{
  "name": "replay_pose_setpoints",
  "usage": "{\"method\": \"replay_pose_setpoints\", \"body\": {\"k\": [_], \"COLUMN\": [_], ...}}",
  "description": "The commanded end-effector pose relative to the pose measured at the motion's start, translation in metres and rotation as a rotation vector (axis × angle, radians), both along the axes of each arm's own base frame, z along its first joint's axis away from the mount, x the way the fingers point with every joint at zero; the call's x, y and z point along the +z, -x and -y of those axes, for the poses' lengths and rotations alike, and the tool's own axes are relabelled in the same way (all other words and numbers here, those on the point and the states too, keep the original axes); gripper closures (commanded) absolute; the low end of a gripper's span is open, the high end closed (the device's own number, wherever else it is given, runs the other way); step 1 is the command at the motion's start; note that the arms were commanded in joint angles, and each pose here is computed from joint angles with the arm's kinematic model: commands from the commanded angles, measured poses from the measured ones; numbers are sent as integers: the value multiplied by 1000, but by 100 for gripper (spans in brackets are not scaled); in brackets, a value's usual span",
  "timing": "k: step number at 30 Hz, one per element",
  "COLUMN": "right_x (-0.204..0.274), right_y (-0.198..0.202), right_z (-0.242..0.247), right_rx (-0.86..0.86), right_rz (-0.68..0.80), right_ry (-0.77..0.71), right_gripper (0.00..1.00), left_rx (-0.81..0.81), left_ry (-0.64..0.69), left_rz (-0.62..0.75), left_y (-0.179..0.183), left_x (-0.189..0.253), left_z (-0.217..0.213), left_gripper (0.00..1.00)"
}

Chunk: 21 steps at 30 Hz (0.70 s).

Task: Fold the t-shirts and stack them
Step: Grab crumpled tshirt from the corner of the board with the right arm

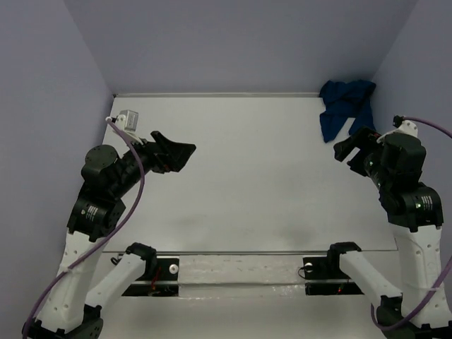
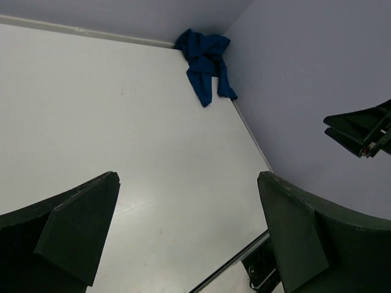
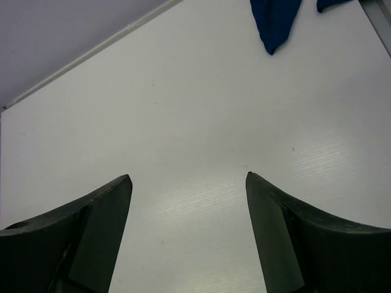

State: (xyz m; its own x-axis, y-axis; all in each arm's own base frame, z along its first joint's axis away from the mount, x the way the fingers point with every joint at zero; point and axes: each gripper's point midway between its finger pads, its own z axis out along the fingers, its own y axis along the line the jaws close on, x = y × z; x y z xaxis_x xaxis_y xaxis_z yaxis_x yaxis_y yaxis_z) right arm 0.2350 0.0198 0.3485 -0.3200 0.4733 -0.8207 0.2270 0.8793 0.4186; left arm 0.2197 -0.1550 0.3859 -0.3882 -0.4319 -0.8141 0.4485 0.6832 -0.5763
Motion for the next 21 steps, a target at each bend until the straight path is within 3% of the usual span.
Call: {"method": "replay_pose_setpoints", "body": {"k": [1,3,5,11,21], "right_x": [-9,-23,-35,-75,-153], "right_y": [-18,-31,-51,-107,-193], "right_z": [0,1,3,27,97], "right_rx": [-25,-34,-57,-151,-228], "right_rz": [3,-30,-41,-108,-197], "right_ry": [-6,8,19,29,-108], "right_gripper": [17,5,5,11,20], "left_rx": [-5,-31,-36,-35,8], "left_ry": [-3,-8,-8,0,-34], "left_rz": [37,14,-4,-51,-116], "left_y": [-5,-6,-8,-8,-7], "left_x": [9,3,-3,-21,-54], "left_z": [3,9,11,12,4], "left_gripper": [1,1,1,1,1]}}
